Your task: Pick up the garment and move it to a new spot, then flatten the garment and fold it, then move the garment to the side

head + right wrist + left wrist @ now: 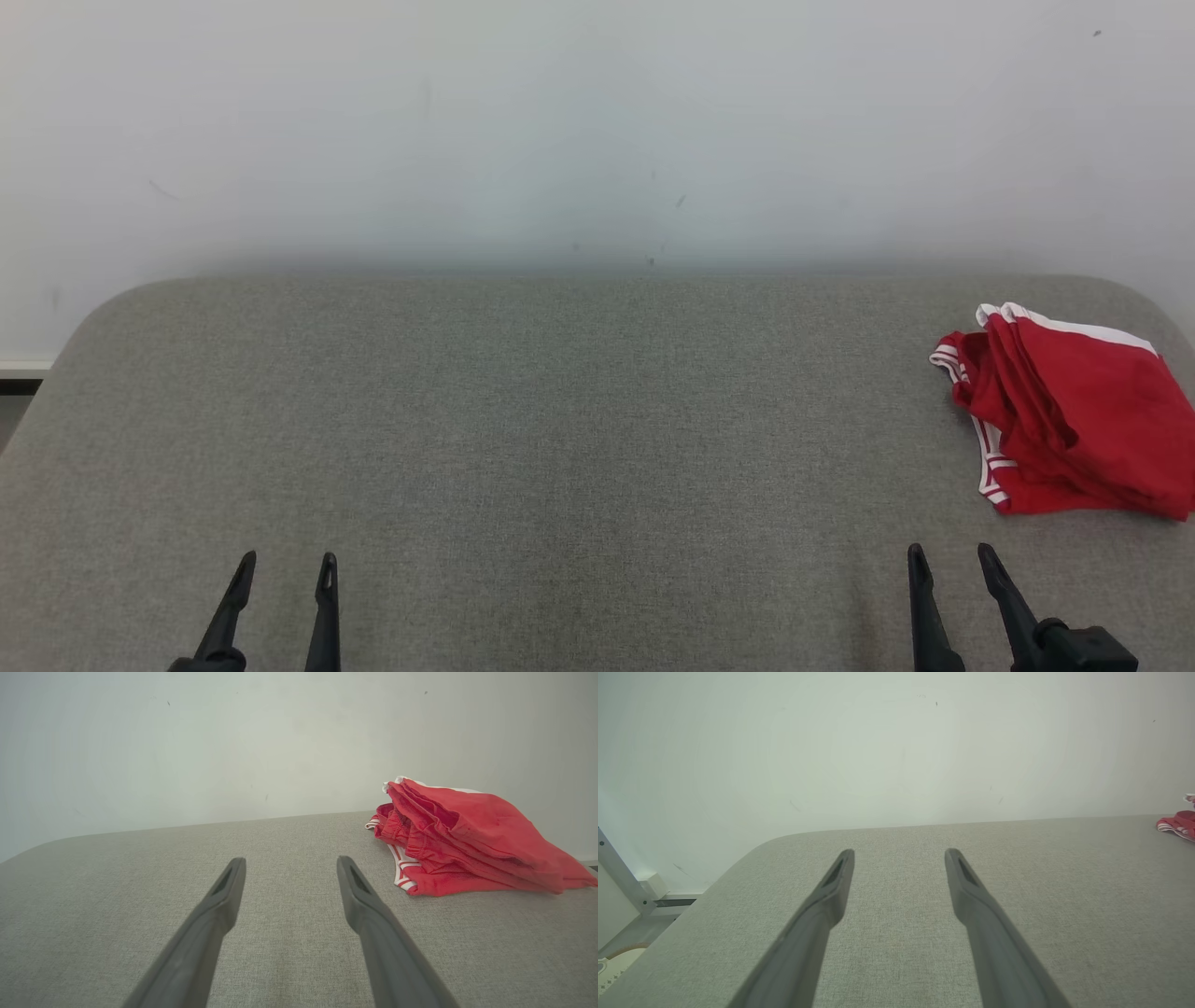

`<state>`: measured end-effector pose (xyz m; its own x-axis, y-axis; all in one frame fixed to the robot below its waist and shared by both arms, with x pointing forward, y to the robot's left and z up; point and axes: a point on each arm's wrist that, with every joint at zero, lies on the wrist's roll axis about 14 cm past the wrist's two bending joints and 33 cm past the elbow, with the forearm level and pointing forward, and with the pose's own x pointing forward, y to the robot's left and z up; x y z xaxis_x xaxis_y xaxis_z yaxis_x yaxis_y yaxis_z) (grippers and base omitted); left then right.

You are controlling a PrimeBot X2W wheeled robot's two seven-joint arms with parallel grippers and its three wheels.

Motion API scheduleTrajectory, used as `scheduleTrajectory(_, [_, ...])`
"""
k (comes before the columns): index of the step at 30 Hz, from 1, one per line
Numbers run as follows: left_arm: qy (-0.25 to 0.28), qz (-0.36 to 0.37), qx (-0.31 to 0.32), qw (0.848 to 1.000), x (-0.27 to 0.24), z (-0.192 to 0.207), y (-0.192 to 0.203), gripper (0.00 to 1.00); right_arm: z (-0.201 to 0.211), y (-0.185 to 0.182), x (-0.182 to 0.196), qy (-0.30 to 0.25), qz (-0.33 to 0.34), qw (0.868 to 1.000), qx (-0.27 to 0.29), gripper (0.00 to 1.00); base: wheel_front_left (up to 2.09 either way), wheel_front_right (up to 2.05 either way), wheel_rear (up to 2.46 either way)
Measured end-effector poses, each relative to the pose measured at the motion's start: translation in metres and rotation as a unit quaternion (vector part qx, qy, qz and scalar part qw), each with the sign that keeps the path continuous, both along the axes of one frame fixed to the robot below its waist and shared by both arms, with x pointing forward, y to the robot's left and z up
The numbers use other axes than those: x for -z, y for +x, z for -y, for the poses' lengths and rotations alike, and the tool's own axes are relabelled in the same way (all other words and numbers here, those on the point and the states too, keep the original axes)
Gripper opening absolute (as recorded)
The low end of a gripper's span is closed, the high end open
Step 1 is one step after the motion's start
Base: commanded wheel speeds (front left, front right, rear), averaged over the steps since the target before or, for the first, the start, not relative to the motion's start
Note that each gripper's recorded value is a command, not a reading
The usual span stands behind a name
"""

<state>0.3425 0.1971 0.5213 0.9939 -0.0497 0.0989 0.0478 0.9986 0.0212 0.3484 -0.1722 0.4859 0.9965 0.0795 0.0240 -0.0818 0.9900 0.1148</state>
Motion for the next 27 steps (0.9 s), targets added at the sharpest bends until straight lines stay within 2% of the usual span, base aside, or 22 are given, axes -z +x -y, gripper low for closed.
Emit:
scheduleTrajectory(9, [-0.009, -0.004, 0.005, 1.000, 0.002, 0.001, -0.002, 1.00, 0.001, 0.000, -0.001, 0.002, 0.001, 1.000, 0.001, 1.00, 0.00, 0.00, 0.00])
scheduleTrajectory(10, [-0.011, -0.005, 0.005, 1.000, 0.003, 0.002, -0.002, 0.00, 0.001, 0.000, 0.000, 0.002, -0.001, 1.000, 0.001, 0.00, 0.00, 0.00, 0.00])
scheduleTrajectory(16, [-0.025, -0.042, 0.001, 0.999, 0.026, 0.005, -0.008, 0.00, 0.002, -0.013, 0.029, 0.008, -0.050, 0.999, 0.006, 0.00, 0.00, 0.00, 0.00])
scheduleTrajectory(27, [-0.133, -0.071, -0.011, 0.989, 0.034, 0.003, -0.003, 0.00, 0.016, -0.010, 0.030, 0.110, -0.067, 0.991, 0.041, 0.00, 0.00, 0.00, 0.00])
